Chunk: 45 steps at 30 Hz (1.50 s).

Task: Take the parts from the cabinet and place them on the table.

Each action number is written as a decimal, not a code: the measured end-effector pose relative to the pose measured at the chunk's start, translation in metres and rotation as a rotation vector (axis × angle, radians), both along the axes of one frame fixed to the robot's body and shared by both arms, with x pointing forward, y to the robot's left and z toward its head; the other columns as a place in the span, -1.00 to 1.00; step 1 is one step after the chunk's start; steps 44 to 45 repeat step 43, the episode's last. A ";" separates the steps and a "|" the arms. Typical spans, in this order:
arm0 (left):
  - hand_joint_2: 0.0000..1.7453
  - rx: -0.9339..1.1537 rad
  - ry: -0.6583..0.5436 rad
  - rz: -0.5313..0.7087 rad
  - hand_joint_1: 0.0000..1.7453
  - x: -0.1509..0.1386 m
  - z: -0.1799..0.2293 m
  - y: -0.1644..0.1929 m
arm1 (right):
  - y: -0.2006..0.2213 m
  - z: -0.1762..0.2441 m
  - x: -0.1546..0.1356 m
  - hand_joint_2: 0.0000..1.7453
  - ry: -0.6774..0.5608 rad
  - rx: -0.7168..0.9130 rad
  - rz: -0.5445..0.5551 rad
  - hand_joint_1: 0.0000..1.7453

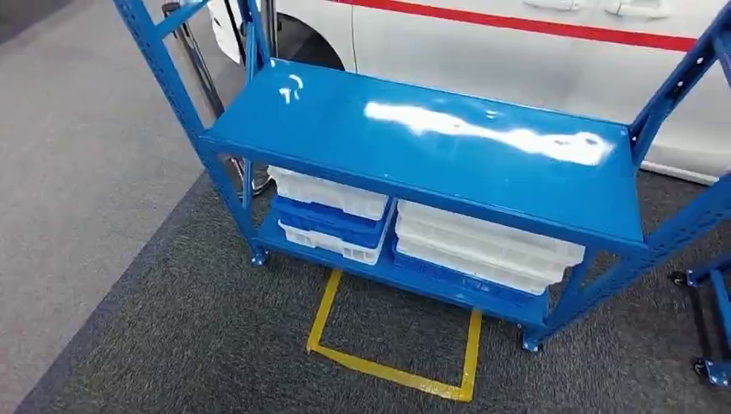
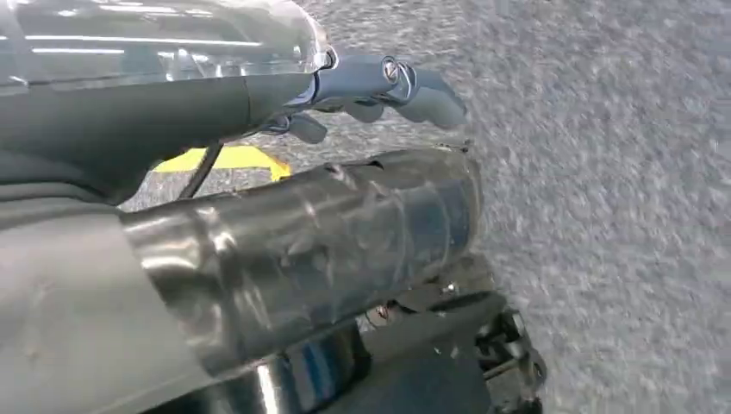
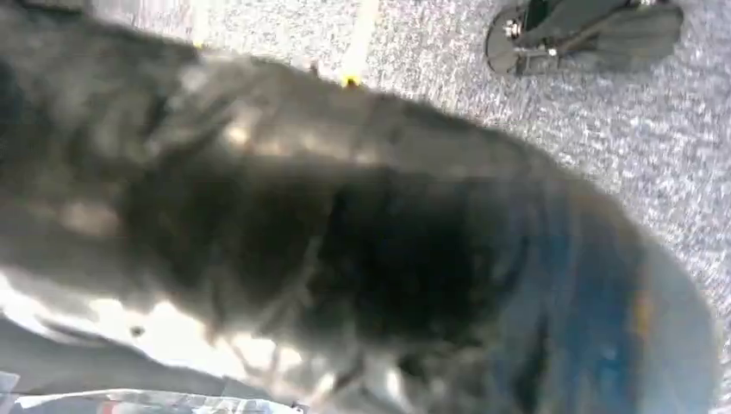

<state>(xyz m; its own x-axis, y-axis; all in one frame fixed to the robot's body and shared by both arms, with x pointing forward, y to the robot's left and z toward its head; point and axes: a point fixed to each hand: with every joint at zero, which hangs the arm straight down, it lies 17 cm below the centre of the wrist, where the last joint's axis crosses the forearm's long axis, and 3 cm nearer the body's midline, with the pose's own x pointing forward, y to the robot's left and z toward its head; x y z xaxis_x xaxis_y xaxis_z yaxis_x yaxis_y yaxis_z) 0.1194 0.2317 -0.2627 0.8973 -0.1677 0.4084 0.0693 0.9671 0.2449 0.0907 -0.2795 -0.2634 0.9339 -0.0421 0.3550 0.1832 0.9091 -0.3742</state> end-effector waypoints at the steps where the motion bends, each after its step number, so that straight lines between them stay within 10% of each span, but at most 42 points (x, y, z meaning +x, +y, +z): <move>1: -1.00 0.000 0.002 0.000 -1.00 -0.001 0.000 0.000 | 0.000 0.000 0.000 -1.00 -0.001 0.000 0.001 -1.00; 16: -1.00 -0.001 -0.003 0.001 -1.00 0.000 0.000 0.000 | 0.012 -0.002 0.003 -1.00 -0.018 0.062 0.026 -1.00; 17: -1.00 -0.001 -0.001 0.001 -1.00 -0.001 0.000 0.000 | 0.012 -0.002 0.003 1.00 -0.018 0.064 0.026 -1.00; 33: -1.00 0.003 -0.005 0.002 -1.00 0.002 0.000 0.001 | 0.006 -0.003 -0.003 1.00 0.025 0.031 0.027 -1.00; 34: 1.00 0.002 -0.005 0.002 -1.00 0.002 0.001 0.000 | 0.005 -0.003 -0.005 1.00 0.034 0.028 0.026 -1.00; 45: 1.00 0.000 -0.028 -0.011 -1.00 0.005 0.002 -0.001 | 0.006 -0.004 -0.006 1.00 0.042 0.033 0.027 -1.00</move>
